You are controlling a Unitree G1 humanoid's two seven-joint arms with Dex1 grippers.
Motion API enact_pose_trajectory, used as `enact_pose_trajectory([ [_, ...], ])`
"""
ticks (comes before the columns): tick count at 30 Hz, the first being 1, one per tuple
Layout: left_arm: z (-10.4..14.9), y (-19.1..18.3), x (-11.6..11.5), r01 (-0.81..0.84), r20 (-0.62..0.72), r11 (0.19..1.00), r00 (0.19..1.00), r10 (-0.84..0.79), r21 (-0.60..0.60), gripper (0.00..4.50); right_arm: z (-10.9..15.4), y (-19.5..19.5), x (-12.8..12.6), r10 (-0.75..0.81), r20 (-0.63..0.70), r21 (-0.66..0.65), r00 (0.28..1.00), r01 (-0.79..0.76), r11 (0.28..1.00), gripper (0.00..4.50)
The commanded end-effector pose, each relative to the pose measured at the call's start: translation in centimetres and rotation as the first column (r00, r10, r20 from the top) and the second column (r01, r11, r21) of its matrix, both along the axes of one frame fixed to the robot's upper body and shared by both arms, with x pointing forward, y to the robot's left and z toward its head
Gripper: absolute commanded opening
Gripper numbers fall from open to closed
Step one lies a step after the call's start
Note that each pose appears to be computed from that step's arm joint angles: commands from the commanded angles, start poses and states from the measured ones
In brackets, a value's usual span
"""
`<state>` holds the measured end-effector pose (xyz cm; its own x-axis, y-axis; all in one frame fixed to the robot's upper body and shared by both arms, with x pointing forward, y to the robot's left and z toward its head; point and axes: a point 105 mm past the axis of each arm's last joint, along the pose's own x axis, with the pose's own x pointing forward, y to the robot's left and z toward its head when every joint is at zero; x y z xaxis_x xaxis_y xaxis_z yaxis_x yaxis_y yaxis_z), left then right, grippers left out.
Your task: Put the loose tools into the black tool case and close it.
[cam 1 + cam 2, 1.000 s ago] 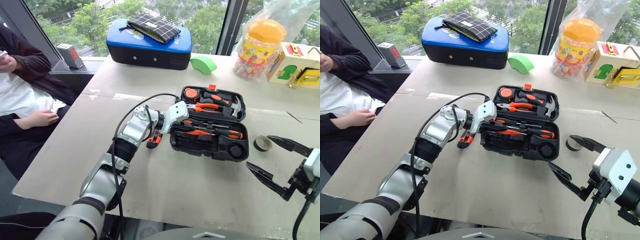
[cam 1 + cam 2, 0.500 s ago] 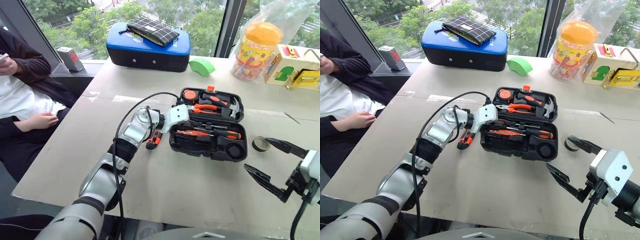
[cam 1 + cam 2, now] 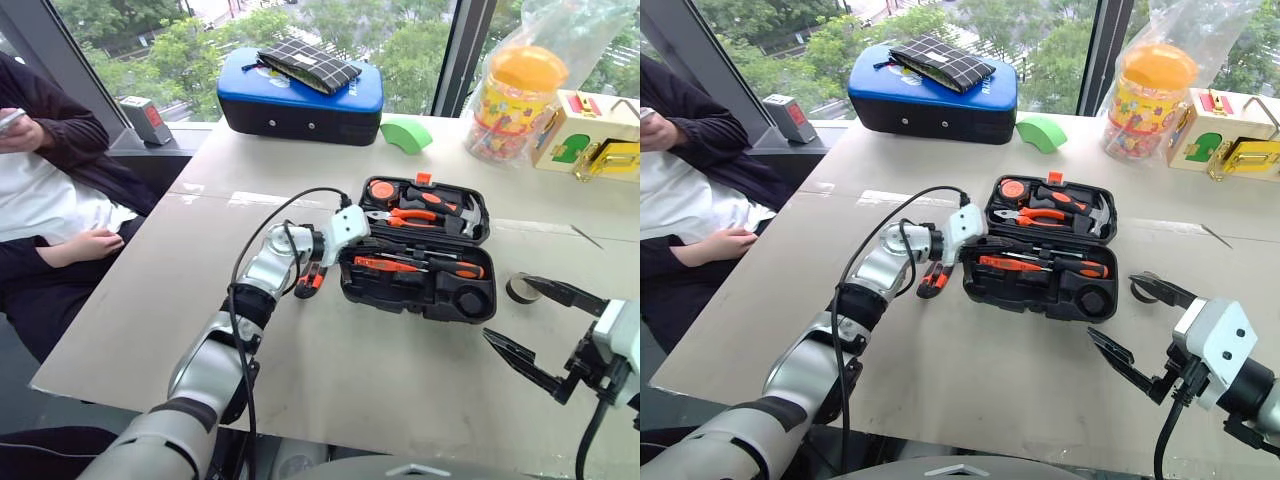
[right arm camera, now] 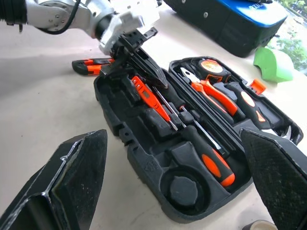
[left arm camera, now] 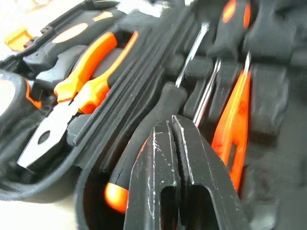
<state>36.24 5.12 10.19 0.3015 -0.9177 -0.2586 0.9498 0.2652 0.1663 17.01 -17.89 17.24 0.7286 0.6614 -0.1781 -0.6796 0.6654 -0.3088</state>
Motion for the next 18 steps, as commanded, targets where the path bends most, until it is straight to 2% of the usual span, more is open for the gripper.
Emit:
enact_pose_trajectory([
  [1,2.4,-0.3,-1.0,0.04,-0.025,0.996,0.999,-0.042,-0.077,0.04,0.4,0.2,0.2,0.01,0.03,0.002,0.999,-0.01,1.0,4.5],
  [6,0.9,-0.8,-2.0,0.049,-0.066,0.999,0.997,-0.05,-0.009,0.04,0.4,0.4,0.7,0.028,0.037,0.004,0.999,-0.028,1.0,4.5],
  [9,0.6,-1.6,-1.8,0.031,-0.077,1.0,0.997,-0.031,-0.005,0.04,0.5,0.5,0.8,0.034,0.039,0.003,0.999,-0.034,0.999,4.5],
  [18,-2.3,-0.9,-1.3,-0.024,-0.047,0.988,0.998,0.031,0.154,0.04,0.5,0.4,0.2,0.018,0.031,-0.002,0.999,-0.018,1.0,4.5],
])
